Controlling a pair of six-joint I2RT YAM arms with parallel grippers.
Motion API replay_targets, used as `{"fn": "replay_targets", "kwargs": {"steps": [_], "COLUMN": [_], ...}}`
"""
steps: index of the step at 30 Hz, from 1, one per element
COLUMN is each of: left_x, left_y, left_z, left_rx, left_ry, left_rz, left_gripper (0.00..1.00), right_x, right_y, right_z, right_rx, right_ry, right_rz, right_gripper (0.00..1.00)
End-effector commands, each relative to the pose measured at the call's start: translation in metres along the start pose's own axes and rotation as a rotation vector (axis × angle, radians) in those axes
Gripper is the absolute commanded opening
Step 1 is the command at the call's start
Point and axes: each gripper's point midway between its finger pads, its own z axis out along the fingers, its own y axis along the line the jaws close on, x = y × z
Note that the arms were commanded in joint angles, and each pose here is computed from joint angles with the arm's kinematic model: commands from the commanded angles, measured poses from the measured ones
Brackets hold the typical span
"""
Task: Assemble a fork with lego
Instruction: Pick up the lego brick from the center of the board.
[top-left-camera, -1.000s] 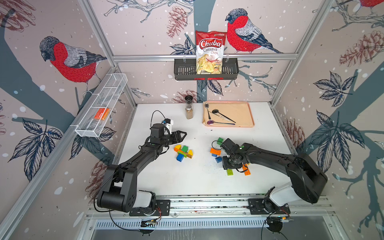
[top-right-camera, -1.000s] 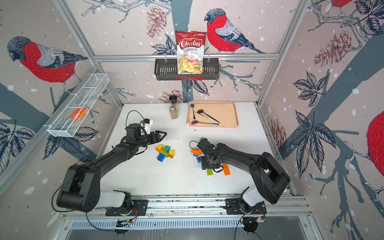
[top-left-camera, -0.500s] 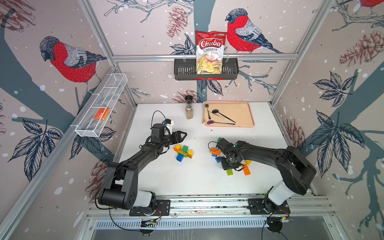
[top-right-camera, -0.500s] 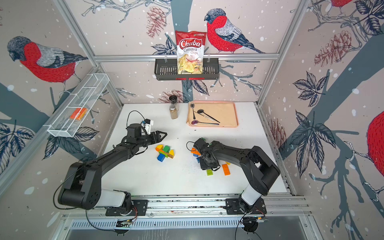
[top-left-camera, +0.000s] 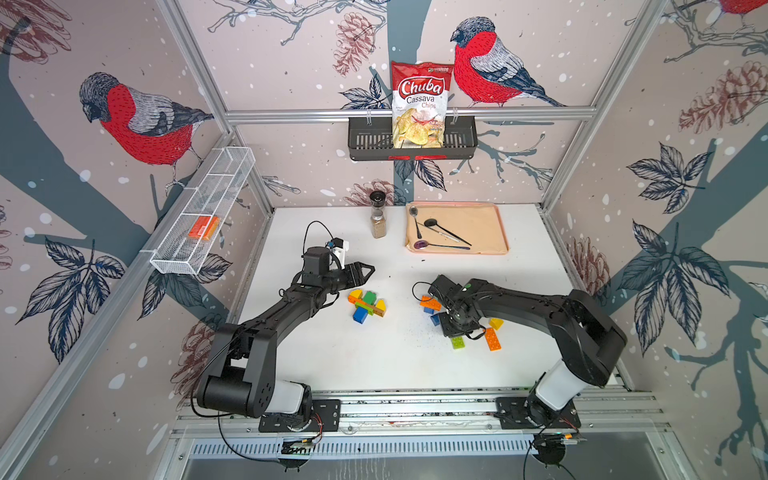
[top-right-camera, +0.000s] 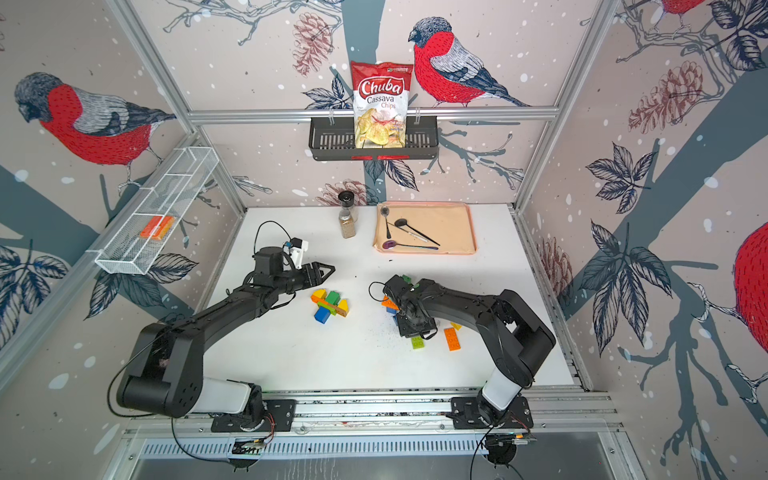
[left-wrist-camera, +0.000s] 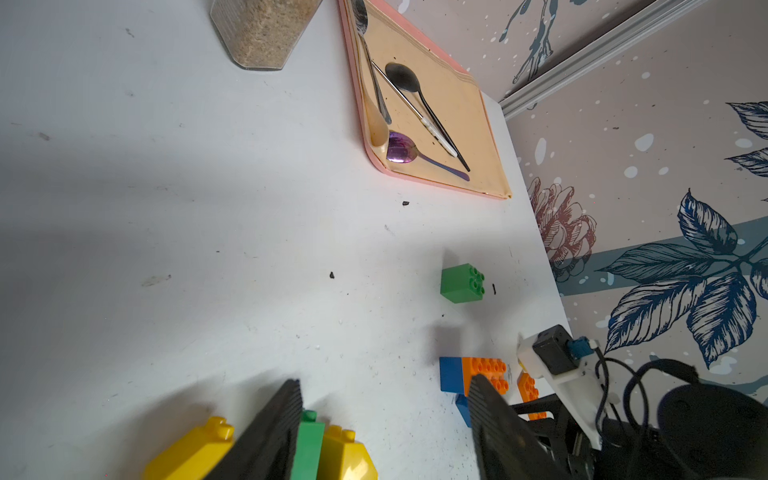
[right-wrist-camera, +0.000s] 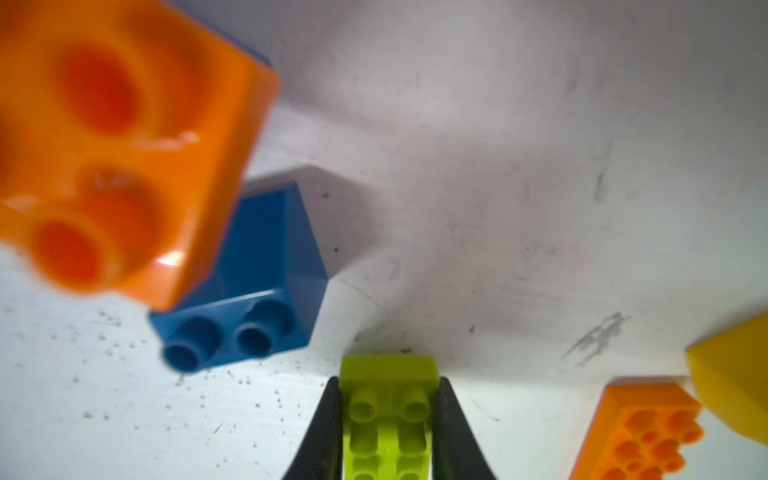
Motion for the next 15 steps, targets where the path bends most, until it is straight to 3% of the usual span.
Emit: {"fn": "replay_targets", "kwargs": {"steps": [1,8,14,15], "left_x": [0.002,0.01,0.018,0.019], "left_y": [-0.008,-0.018,-0.024,-0.024], "left_z": [0.003,0.012,0.024,0.026], "left_rx": [0.025,0.012,0.005,0.003], "left_ry": [0.034,0.088,0.141,0.149], "left_rz": [0.022,0.027,0.011,0.007], "left_gripper": [0.63,0.4,0.01,0.0], "right_x": [-0.021,-0.057,-0.074,-0.079], "right_y": [-0.006,-0.006,-0.027,-0.025], "right_z": [-0.022,-0.083,-0.099,-0.102], "right_rx": [0.018,-0.034,0.102,0.076], "right_ry": [-0.095,-0.287,-0.31,-0.333], "right_rz": [-0.077,-0.269,-0.375,-0.381], "right_gripper": [0.12,0.04,0.0,0.0]}}
